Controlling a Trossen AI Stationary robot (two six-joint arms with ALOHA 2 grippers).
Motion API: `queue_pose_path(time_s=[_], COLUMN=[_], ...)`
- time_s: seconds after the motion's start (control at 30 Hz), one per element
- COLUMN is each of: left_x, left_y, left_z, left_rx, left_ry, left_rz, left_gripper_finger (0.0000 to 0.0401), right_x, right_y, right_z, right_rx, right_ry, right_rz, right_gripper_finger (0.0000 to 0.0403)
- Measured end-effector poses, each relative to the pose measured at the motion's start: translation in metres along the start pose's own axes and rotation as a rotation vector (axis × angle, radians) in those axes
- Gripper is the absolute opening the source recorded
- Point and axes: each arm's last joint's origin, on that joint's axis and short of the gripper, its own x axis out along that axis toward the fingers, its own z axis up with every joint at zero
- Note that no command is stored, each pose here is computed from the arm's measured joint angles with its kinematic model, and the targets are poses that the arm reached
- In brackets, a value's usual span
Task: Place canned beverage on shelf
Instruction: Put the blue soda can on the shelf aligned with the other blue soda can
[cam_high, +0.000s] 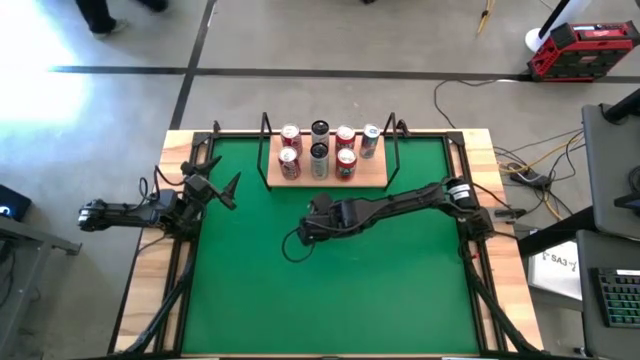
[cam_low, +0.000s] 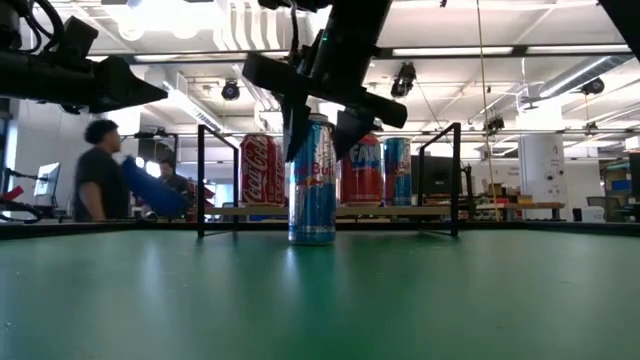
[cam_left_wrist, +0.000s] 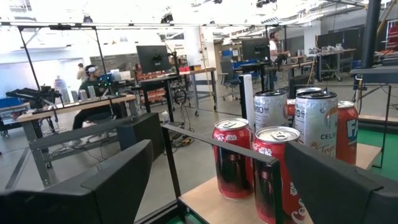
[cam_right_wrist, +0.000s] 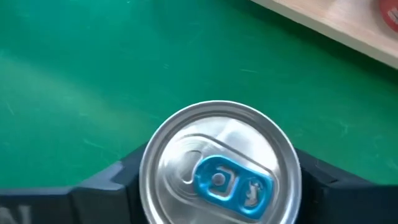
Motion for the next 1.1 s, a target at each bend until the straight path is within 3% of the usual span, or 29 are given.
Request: queue_pose_path(time_s=[0.17,0.37,0.6,0.87,1.1], left_x=[0.0,0.0,0.0,0.0,0.0], left_y=[0.0,0.0,0.0,0.0,0.0], left_z=[0.0,0.0,0.0,0.0,0.0], left_rx=[0.0,0.0,0.0,0.0,0.0], left_ry=[0.0,0.0,0.0,0.0,0.0], left_rz=[0.0,0.0,0.0,0.0,0.0], left_gripper_finger=[0.0346,0.0346,0.0346,0.0346,0.0346], right_x=[-0.004,-0.027,-0.052,-0.087,-0.083], right_y=[-0.002,-0.015,-0.037,-0.063,-0.089], right_z=[-0.003,-0.002,0.004,0.02,0.047], right_rx=[0.09,0.197,0.29,0.364,0.439], right_ry=[0.009,0.055,-0.009,-0.106,-0.132], right_rz=[-0.017,-0.13,-0.277,-0.333,-0.439], right_gripper_finger=[0.0225,0.0225,0.0225,0.0225,0.0225])
